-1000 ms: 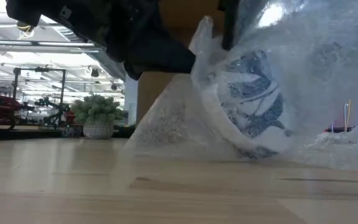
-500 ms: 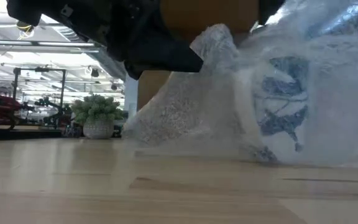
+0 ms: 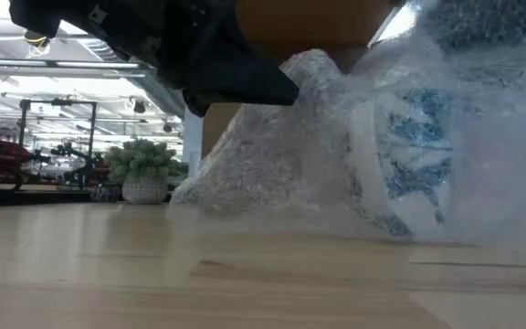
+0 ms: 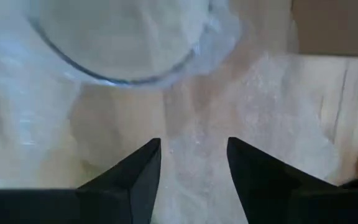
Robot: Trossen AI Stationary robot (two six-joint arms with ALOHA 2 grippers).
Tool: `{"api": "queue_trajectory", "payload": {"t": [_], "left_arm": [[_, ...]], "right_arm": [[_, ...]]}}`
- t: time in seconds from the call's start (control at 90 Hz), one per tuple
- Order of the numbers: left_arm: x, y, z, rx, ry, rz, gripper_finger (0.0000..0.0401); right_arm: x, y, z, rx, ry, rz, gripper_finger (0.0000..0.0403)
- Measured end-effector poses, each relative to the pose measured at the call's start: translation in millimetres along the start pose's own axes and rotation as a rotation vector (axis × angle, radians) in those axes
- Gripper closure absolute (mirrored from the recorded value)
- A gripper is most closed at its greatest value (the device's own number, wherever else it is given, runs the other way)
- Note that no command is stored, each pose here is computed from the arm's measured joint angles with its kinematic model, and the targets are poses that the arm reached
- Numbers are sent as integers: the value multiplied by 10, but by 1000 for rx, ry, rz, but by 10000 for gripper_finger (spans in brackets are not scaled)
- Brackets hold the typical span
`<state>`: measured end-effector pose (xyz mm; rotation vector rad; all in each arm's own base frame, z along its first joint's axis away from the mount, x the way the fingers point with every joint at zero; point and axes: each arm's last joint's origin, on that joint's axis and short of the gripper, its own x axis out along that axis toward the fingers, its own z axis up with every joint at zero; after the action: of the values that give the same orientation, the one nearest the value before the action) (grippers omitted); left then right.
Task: Wrap mug
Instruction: Wrap the white mug with bubble wrap
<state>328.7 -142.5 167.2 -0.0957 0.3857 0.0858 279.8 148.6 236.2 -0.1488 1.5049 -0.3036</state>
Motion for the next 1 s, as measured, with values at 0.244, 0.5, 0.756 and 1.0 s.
{"api": "queue_trajectory", "payload": {"t": [0.244, 0.5, 0.756, 1.0], "left_arm": [[0, 0, 2, -11, 0, 0, 401], [-6, 0, 8, -33, -1, -1, 401], [-43, -34, 20, -41, 26, -65, 401], [-265, -72, 78, -85, 103, -55, 401]], "right_arm": [[322, 101, 71, -9, -189, 130, 233], [322, 192, 239, -18, -366, 203, 233], [405, 208, 366, 12, -411, 231, 233], [420, 287, 525, 27, -533, 289, 233]]}}
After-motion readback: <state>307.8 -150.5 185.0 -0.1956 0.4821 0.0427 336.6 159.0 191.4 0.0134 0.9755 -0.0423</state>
